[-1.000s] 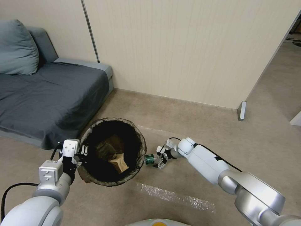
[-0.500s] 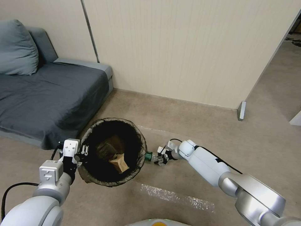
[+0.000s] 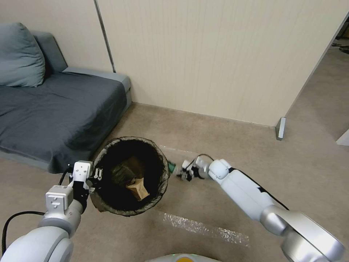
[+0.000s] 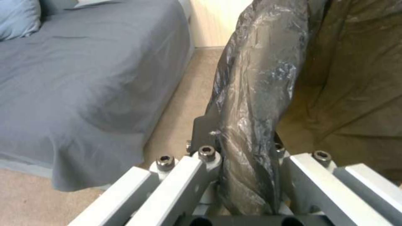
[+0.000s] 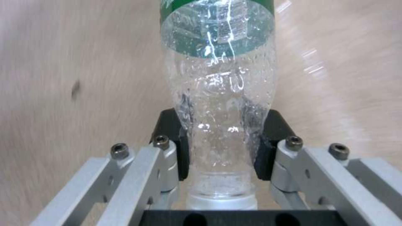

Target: Pick up the trash bin, then pick up the garbage from the floor and place it into the trash bin.

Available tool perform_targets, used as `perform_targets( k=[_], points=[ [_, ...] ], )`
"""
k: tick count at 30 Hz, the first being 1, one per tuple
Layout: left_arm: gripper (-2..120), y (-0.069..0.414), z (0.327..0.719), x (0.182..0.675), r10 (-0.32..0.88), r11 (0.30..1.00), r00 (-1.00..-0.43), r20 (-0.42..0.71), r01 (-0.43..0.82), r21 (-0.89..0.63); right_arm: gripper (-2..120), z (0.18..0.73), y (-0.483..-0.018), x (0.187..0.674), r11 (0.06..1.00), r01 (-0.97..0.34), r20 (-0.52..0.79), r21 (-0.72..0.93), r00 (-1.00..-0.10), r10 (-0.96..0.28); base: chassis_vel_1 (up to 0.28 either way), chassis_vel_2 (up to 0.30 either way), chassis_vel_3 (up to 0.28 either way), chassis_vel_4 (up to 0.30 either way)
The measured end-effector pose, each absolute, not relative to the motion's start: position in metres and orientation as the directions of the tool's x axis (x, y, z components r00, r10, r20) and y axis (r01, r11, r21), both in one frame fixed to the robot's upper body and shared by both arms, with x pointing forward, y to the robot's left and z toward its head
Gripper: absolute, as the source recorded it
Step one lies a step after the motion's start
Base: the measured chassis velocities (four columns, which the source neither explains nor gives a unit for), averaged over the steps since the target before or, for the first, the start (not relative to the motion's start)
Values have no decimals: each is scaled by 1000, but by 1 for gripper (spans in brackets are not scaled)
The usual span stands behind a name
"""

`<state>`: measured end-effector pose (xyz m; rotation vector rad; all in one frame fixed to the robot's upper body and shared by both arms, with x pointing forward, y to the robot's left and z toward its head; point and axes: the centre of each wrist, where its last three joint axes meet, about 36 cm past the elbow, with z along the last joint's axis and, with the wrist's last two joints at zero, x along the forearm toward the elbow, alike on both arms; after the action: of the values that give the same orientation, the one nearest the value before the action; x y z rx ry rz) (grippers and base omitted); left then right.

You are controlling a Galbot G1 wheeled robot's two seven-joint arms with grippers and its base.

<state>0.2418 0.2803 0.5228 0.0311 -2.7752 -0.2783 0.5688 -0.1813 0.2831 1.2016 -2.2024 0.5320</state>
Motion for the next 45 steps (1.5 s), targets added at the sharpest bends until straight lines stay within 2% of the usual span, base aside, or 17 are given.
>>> perform_targets(
  k=[1, 3, 5, 7, 9, 10, 13, 16, 23, 29, 38, 45],
  points=[
    [3, 280, 523, 242, -54, 981, -938, 341, 15, 195, 25, 307, -197, 566, 553, -829, 618, -83, -478, -624, 0, 0, 0, 0],
    [3, 280, 523, 242, -53, 981, -939, 341, 15, 194, 25, 324, -209, 563, 573, -814, 601, -95, -506, -619, 0, 0, 0, 0],
    [3, 280, 522, 243, -50, 982, -938, 343, 17, 189, 25, 372, -239, 552, 618, -778, 548, -118, -570, -613, 0, 0, 0, 0],
    [3, 280, 522, 243, -50, 982, -938, 343, 17, 189, 25, 383, -245, 548, 628, -769, 534, -119, -583, -613, 0, 0, 0, 0],
    [3, 280, 520, 244, -46, 983, -937, 346, 20, 183, 25, 435, -260, 529, 659, -744, 458, -106, -625, -632, 0, 0, 0, 0],
    [3, 280, 520, 244, -46, 983, -937, 346, 20, 183, 25, 435, -260, 529, 659, -744, 458, -106, -625, -632, 0, 0, 0, 0],
    [3, 280, 519, 246, -36, 984, -936, 349, 27, 174, 25, 489, -268, 511, 652, -746, 363, -136, -650, -668, 0, 0, 0, 0],
    [3, 280, 518, 246, -32, 985, -935, 352, 31, 170, 25, 514, -269, 501, 641, -752, 320, -156, -652, -687, 0, 0, 0, 0],
    [3, 280, 517, 248, -24, 985, -932, 361, 41, 169, 25, 562, -254, 468, 585, -789, 233, -190, -615, -753, 0, 0, 0, 0],
    [3, 281, 517, 250, -16, 984, -931, 365, 50, 172, 25, 588, -214, 433, 494, -849, 190, -185, -524, -830, 0, 0, 0, 0],
    [3, 280, 519, 250, -8, 984, -930, 368, 59, 170, 25, 583, -148, 408, 385, -916, 210, -113, -401, -892, 0, 0, 0, 0],
    [3, 280, 520, 249, -6, 984, -930, 368, 60, 167, 25, 570, -133, 404, 366, -927, 262, -85, -375, -889, 0, 0, 0, 0]
  ],
)
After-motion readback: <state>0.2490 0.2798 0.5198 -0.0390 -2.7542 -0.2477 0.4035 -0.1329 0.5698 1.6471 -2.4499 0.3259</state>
